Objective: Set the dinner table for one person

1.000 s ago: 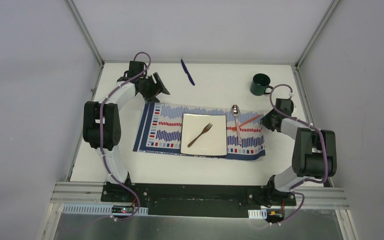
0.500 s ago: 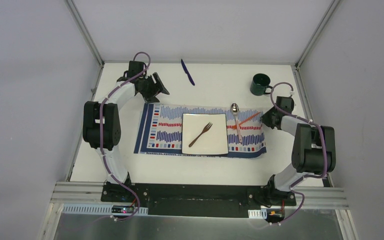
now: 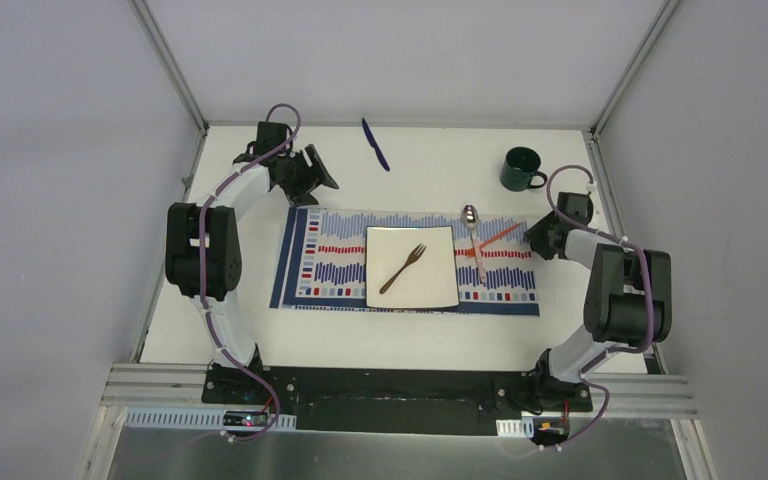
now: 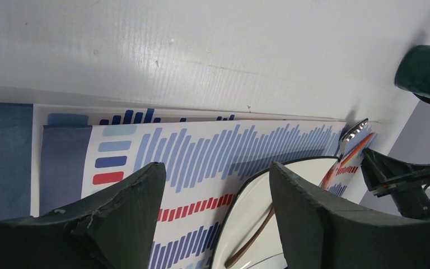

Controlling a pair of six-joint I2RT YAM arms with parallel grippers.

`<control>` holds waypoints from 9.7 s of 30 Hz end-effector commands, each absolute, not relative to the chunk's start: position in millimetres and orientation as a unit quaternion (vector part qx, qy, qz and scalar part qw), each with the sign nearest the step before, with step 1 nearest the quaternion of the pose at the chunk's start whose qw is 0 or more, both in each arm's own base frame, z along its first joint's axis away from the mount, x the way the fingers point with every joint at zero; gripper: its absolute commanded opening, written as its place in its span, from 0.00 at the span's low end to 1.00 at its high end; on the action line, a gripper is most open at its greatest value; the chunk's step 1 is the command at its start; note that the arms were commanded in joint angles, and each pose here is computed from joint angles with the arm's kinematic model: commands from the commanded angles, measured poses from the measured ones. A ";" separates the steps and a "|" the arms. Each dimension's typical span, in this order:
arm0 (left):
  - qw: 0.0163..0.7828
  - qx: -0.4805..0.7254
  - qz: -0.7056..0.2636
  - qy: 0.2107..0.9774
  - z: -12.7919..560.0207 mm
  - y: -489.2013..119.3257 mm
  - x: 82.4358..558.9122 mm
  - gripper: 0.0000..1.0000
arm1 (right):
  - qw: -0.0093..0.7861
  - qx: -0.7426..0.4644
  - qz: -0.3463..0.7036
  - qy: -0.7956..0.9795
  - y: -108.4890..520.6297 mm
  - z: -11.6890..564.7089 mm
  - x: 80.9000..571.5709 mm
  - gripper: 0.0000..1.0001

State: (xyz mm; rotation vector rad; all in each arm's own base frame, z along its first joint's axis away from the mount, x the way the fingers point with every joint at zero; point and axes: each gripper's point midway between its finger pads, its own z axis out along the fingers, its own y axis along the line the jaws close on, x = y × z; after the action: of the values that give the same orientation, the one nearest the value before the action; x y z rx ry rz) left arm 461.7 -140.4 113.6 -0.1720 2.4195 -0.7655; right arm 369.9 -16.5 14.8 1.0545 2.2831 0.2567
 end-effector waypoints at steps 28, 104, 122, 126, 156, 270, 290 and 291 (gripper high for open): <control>0.320 -0.025 -0.318 0.892 137.9 -180.1 410.7 0.07 | 0.253 0.008 0.235 0.939 266.5 73.9 360.8 0.43; 0.253 0.073 -0.323 0.909 117.7 -268.9 357.9 0.00 | 0.270 -0.020 0.177 0.946 296.1 46.3 310.0 0.50; 0.251 0.081 -0.315 0.912 119.3 -269.4 363.3 0.00 | 0.299 -0.008 0.194 0.934 300.6 66.2 333.4 0.50; 0.250 0.081 -0.318 0.911 119.6 -271.6 365.4 0.00 | 0.297 -0.004 0.200 0.934 303.6 66.6 341.1 0.50; 0.252 0.078 -0.315 0.912 121.4 -269.5 363.5 0.00 | 0.263 -0.011 0.225 0.938 324.6 56.7 318.1 0.51; 0.346 -0.057 -0.231 0.908 156.9 -146.4 398.6 0.99 | 0.289 -0.085 0.207 0.931 414.6 60.1 240.2 0.41; 0.347 -0.057 -0.231 0.907 156.7 -145.2 398.8 0.99 | 0.304 -0.098 0.204 0.925 422.8 66.3 240.7 0.30; 0.347 -0.057 -0.231 0.907 156.6 -145.2 398.8 0.99 | 0.310 -0.099 0.198 0.925 420.9 67.6 243.5 0.25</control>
State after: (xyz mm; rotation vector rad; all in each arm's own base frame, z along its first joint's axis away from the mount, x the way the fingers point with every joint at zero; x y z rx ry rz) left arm 396.9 -147.8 134.7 -0.1561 2.4204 -0.5834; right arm 230.9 413.7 37.8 -0.2811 2.5325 0.5141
